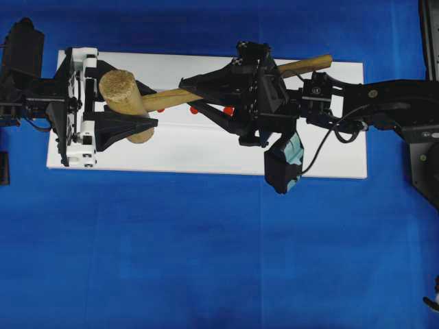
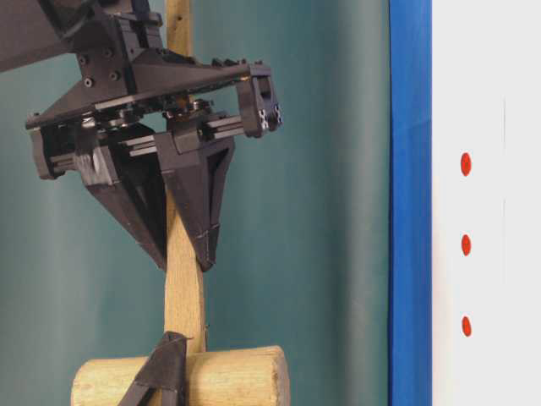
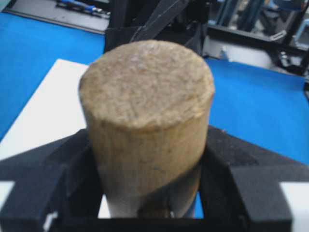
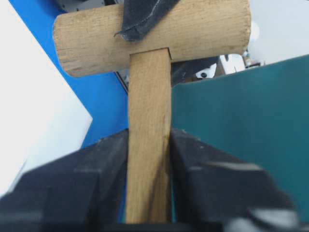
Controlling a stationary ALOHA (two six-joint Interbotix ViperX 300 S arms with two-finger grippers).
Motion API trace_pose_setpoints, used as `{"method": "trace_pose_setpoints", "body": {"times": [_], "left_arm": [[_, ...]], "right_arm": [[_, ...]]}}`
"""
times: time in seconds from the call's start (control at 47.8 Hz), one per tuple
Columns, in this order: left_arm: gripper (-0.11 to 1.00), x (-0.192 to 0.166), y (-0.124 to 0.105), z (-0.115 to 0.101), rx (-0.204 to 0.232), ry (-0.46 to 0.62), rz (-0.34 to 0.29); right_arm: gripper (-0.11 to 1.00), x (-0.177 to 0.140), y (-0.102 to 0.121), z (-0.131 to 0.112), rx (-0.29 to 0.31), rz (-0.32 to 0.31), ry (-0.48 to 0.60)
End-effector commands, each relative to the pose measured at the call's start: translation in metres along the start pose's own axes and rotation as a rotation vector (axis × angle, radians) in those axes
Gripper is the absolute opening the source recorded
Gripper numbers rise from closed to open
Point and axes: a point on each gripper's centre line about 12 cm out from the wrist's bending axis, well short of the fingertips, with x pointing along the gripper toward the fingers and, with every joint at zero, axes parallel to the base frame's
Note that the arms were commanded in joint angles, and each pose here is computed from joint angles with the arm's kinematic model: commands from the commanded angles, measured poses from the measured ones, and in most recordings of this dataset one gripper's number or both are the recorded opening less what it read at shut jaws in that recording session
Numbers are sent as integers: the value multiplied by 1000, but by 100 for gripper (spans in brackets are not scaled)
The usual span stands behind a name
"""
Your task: Hit the mark with a hammer.
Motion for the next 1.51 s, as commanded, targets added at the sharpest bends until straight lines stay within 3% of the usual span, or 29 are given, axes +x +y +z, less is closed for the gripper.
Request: {"method": "trace_pose_setpoints", "body": {"times": [0.0,0.188,0.293,0.544,0.649,0.817,0.921,1.131,1.319,1.403,1.487], "left_arm": [[44,-1,-2,11,5,-38,-7],[44,-1,-2,10,9,-35,-6],[44,-1,-2,10,24,-35,-7],[44,-1,-1,9,116,-15,-2],[44,-4,-2,10,189,-6,-3],[44,-10,-12,14,310,-17,-34],[44,-12,-14,14,339,-18,-41],[44,-12,-14,12,334,-5,-43],[44,-9,-14,12,335,2,-43],[44,-9,-15,11,335,5,-44],[44,-9,-15,12,335,4,-44]], "right_arm": [[29,-3,-18,12,31,-48,-25],[84,-7,-18,12,75,-61,-18],[98,-9,-14,12,103,-33,-5],[98,-16,-16,9,399,27,80],[98,-17,-10,5,503,63,120],[98,-18,-6,1,617,106,161],[98,-18,-4,1,657,121,172],[97,-18,-5,2,715,123,180],[91,-13,-6,3,732,119,180],[81,-11,-7,3,730,120,179],[57,-9,-6,4,732,135,179]]}}
